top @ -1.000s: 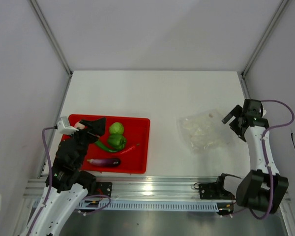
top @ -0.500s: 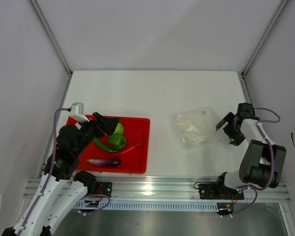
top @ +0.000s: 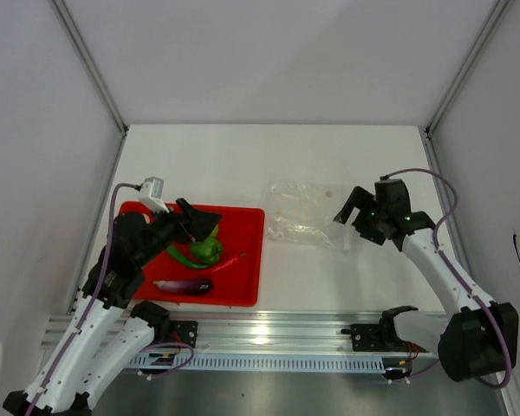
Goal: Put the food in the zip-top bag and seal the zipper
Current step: Open the zipper of the food storage bag at the center of the board.
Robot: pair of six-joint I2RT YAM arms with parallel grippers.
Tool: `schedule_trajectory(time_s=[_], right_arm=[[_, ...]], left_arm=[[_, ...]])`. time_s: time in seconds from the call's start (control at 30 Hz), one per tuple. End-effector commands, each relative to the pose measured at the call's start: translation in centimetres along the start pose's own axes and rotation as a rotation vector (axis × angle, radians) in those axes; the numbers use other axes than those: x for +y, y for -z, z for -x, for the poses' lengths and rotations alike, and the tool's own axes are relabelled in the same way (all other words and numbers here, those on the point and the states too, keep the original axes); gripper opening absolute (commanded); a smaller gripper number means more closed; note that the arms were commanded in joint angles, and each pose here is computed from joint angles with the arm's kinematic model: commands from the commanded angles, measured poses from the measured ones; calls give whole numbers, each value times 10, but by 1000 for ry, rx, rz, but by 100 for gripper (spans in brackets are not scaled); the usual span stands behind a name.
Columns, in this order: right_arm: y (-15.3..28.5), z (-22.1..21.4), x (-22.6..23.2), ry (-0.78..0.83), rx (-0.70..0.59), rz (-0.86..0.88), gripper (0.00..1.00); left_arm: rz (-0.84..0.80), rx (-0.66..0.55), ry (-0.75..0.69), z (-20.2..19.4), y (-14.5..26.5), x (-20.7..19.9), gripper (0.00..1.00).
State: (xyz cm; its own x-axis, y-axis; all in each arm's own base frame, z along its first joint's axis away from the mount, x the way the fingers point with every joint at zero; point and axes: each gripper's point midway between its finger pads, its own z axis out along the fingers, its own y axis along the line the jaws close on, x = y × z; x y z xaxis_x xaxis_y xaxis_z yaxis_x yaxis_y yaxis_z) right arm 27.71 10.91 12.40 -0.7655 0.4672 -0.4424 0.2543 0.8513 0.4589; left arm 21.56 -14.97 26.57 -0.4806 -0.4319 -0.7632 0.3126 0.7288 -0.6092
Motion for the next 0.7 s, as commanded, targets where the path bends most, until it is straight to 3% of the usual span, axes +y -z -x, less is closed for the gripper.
schedule_trajectory(time_s=[0.0, 0.23, 0.67], right_arm=[[13, 20, -14, -11, -60, -36, 99], [-27, 39, -31, -66, 6, 66, 97], [-77, 42, 4, -22, 80, 320, 77]], left_arm=[[-90, 8, -30, 9, 4, -23, 89], [-138, 52, -16, 3, -2, -31, 88], [-155, 93, -18, 4, -4, -39, 86]])
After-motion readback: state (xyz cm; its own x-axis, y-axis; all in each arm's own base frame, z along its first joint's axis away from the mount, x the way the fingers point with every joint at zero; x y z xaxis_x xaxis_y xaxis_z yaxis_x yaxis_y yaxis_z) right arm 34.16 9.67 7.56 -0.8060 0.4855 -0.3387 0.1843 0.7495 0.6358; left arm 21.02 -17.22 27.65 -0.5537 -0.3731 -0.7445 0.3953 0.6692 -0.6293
